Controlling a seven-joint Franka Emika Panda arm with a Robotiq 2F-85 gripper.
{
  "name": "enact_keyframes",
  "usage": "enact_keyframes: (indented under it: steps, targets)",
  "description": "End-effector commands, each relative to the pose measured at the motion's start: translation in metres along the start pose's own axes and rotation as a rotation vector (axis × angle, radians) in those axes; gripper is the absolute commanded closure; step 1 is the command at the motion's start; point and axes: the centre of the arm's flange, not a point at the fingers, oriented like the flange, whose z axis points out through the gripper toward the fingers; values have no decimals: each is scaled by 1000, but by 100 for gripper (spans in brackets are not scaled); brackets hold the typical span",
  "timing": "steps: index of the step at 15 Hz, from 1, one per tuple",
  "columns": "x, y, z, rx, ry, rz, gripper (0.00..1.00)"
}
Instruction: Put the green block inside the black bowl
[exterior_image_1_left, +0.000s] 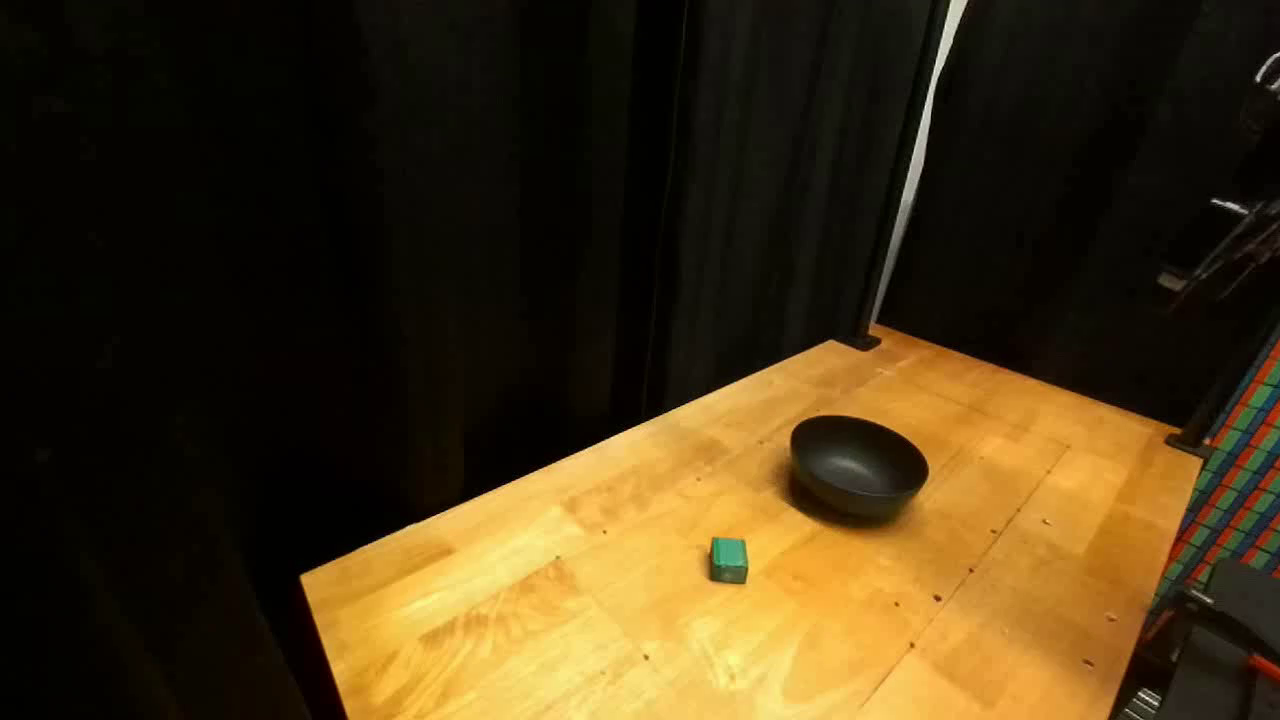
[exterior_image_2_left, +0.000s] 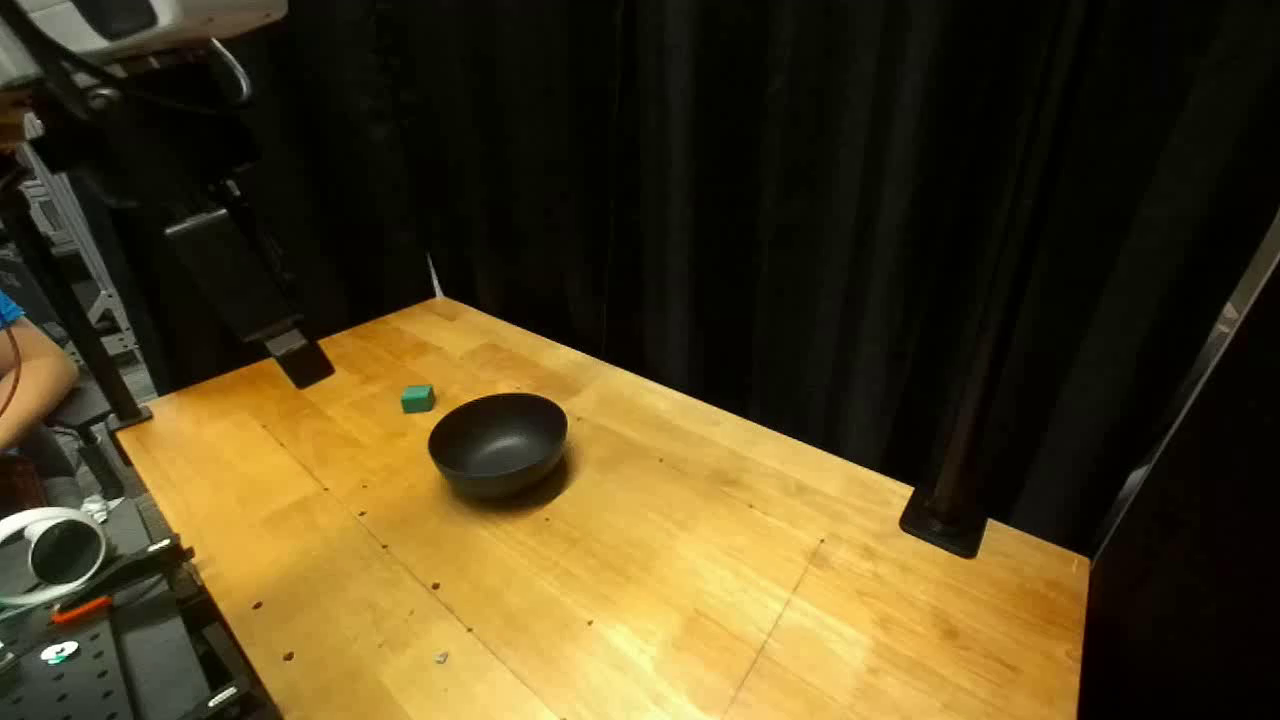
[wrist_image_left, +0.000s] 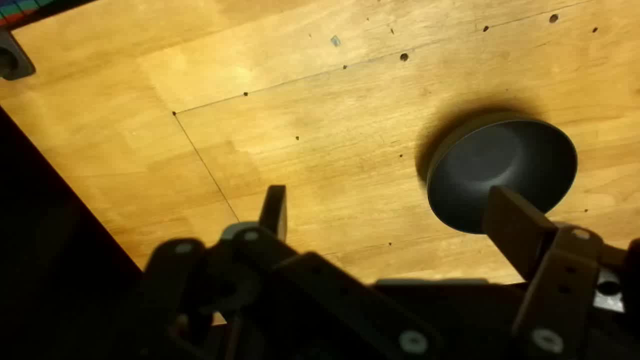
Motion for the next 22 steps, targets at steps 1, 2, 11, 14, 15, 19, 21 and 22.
enact_keyframes:
  steps: [1,2,11,14,15,19,21,22]
  targets:
    - [-1,0,2,0,-8,0,0]
    - [-1,0,3,1,-14,-1,0]
    - [15,-49,10,-36,-70,-64,0]
    - [28,-121,26,-63,-114,-166,0]
    - [29,-144,31,-68,-125,-197,0]
    - [37,-235,69,-49,-133,-311,0]
    - [42,-271,90,-14,-125,-359,0]
    - [45,-287,103,6,-120,-381,0]
